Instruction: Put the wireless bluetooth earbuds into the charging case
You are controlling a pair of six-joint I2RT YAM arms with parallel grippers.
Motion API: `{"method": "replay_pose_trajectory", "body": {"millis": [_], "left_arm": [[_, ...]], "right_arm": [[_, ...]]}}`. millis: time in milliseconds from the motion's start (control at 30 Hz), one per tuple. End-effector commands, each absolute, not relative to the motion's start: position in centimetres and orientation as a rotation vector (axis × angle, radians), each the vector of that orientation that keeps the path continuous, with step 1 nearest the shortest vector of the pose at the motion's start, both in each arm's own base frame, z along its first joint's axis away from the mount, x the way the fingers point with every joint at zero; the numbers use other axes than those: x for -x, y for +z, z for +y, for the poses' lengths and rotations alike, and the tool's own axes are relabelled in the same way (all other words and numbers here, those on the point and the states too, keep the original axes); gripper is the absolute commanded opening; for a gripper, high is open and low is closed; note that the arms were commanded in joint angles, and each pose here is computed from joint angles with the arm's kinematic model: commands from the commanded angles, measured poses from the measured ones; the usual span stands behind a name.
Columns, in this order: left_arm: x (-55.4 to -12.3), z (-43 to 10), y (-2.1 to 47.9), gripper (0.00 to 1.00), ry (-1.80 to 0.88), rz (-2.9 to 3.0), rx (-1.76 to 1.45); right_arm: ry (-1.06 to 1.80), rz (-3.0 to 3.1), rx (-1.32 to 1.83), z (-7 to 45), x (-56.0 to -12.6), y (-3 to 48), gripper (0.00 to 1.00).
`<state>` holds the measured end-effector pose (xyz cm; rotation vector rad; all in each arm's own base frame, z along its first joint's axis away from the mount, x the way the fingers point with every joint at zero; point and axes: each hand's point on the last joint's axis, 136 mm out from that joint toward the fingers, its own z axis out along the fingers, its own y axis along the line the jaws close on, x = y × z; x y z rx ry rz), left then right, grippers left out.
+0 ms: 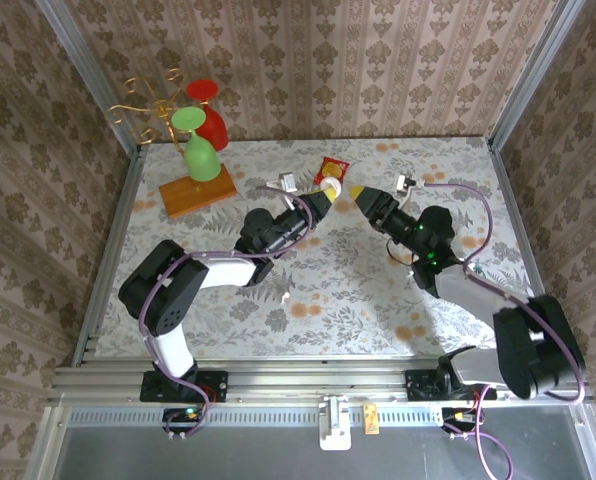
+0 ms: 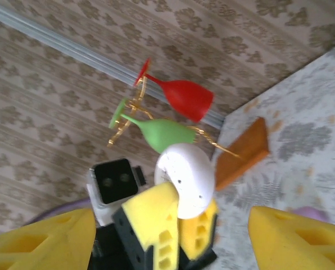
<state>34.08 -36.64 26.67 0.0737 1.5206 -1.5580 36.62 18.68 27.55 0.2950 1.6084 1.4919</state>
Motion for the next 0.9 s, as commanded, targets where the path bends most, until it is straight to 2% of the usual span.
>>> {"method": "replay_pose_trajectory", "body": {"millis": [0,567,867], "left_arm": [[-33.9,-36.3,30.6,0.0,-1.705,1.434,0.045],[-32.4,-37.8,33.2,0.0,-1.86,1.403,0.087],[-31.9,-37.8,32.9,0.0,-1.87,1.411,0.102]], "right_arm": [[1.704,1.429,-0.289,19.0,-36.1,30.7,0.68],[1.768,1.45,-0.372,20.9,-37.8,29.9,0.49],[1.801,1.443,-0.379,21.3,-38.1,30.5,0.28]]}}
